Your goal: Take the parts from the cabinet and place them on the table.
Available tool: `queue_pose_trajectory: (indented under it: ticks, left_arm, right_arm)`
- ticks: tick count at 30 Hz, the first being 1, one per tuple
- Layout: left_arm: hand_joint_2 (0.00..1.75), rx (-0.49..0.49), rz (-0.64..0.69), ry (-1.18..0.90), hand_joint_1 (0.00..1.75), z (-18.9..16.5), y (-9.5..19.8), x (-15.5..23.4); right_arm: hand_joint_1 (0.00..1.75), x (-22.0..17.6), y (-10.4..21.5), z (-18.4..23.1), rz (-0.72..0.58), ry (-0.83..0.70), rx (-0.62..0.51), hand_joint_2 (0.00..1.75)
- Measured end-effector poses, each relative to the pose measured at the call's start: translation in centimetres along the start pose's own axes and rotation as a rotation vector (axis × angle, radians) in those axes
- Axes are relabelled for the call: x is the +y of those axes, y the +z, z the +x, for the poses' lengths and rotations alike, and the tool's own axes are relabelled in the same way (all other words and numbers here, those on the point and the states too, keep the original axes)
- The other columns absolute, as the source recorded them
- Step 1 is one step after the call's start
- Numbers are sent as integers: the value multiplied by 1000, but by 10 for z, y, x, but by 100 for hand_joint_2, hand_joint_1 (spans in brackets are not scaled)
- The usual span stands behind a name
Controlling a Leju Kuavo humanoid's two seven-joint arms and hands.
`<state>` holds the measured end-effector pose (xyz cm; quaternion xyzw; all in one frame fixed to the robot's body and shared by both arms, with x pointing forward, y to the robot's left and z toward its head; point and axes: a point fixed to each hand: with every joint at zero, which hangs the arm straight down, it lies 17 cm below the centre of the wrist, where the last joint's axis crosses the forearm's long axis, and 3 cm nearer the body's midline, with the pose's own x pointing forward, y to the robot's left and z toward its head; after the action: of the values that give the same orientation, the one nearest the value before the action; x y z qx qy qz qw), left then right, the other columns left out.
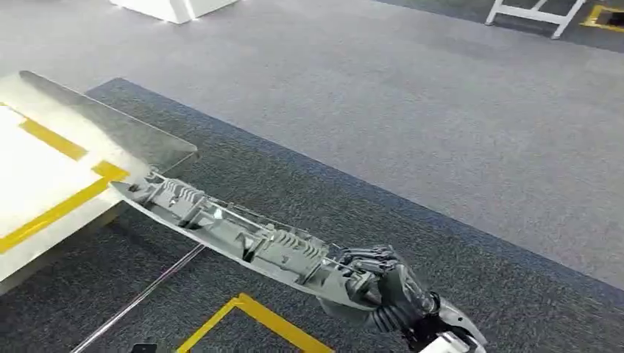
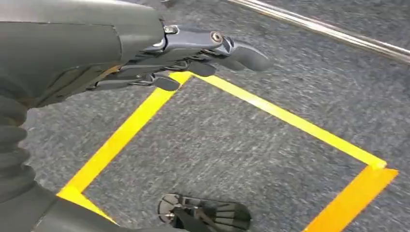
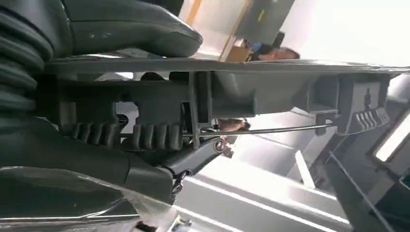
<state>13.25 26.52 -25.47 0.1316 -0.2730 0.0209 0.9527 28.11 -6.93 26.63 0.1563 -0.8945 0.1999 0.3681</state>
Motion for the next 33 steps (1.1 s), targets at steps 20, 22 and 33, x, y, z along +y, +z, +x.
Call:
queue_pose_trajectory:
  ticks: [20, 22, 33]
  left_arm:
    - [175, -13, -16, -42, 0, 4, -1, -3]
    - [175, -17, -16, -43, 0, 6, -2, -3]
    - [175, -5, -20, -78, 0, 1, -2, 0]
  right_arm:
    - [175, 23, -15, 13, 82, -8, -55, 175]
    - [175, 25, -15, 12, 92, -8, -50, 175]
    - [175, 33, -23, 11, 137, 8, -53, 175]
